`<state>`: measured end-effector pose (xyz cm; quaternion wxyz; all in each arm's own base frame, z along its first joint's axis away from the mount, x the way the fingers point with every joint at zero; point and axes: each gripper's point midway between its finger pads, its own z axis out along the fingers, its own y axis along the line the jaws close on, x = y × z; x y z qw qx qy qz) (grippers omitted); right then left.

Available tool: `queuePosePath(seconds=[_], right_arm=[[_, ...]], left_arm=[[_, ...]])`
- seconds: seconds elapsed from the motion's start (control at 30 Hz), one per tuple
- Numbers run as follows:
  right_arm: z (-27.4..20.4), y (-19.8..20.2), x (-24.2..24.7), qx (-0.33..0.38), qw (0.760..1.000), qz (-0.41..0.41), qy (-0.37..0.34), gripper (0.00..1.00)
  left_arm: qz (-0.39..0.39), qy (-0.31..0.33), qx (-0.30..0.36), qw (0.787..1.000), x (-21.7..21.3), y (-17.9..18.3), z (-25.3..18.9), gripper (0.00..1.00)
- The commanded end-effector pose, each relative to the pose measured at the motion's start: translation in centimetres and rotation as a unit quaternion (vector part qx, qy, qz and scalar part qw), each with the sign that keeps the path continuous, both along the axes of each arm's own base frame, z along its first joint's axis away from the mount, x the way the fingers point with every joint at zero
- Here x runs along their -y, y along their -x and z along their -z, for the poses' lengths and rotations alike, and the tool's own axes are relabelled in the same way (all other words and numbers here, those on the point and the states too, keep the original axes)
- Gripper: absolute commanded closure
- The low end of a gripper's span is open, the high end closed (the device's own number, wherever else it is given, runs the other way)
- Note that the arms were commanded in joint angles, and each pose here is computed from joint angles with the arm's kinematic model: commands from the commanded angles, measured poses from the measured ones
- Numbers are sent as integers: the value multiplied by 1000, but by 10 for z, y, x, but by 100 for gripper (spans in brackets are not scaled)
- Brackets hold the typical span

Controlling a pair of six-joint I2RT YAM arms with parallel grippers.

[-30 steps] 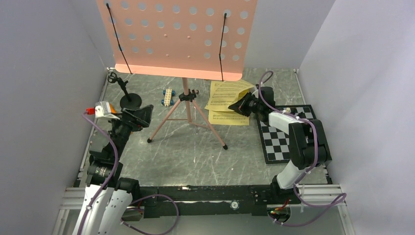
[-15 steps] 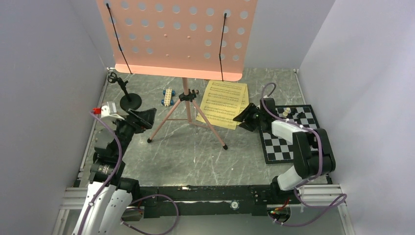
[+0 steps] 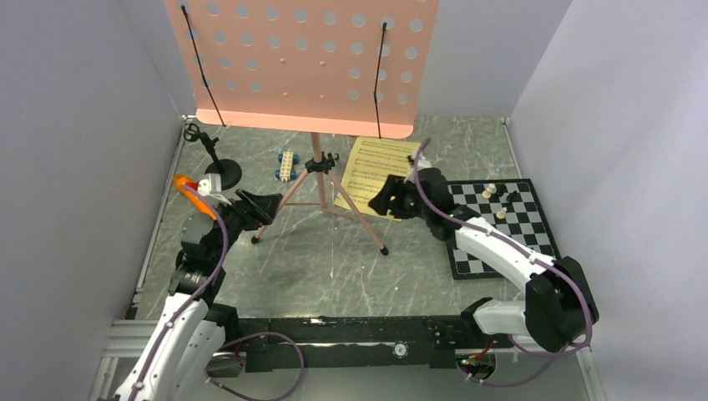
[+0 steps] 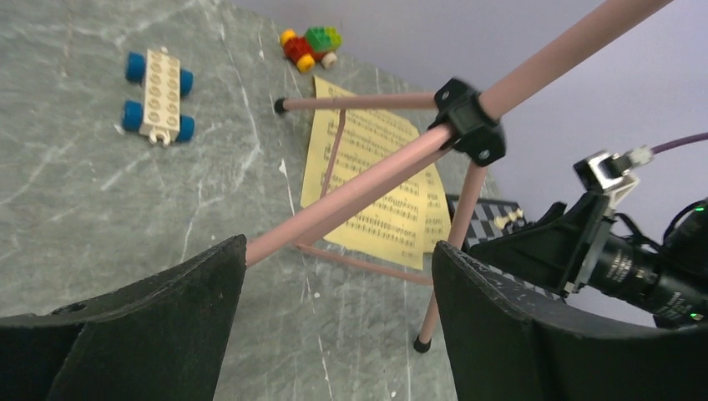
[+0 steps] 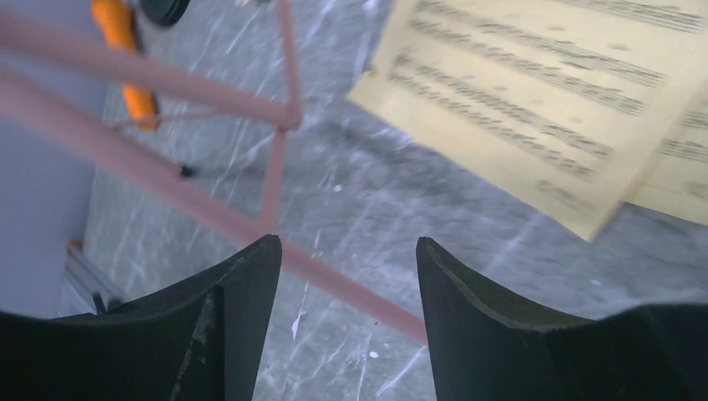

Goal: Pack up the instrument practice props

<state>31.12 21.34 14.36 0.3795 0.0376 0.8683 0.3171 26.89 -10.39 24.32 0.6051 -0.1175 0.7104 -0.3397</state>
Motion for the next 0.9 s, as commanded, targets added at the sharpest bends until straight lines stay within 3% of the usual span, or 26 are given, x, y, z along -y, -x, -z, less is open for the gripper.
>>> queuePosePath(seconds=[0.0,0.13,0.43,0.6,0.87], right_arm=[[-33,-9,-36,123,990,-56,32,35],[-33,-3,-56,162,982,-91,43,33],[12,10,-75,154,972,-145,106,33],[28,27,-86,151,967,-167,120,50],[34,61,-102,156,961,-192,119,66]], left_arm=[[59,3,52,997,22,-1,-13,15],[58,-14,58,997,24,1,-12,15],[55,-22,50,997,23,4,-6,13],[58,-21,51,997,26,2,-9,13],[53,-19,65,996,25,0,-24,13]])
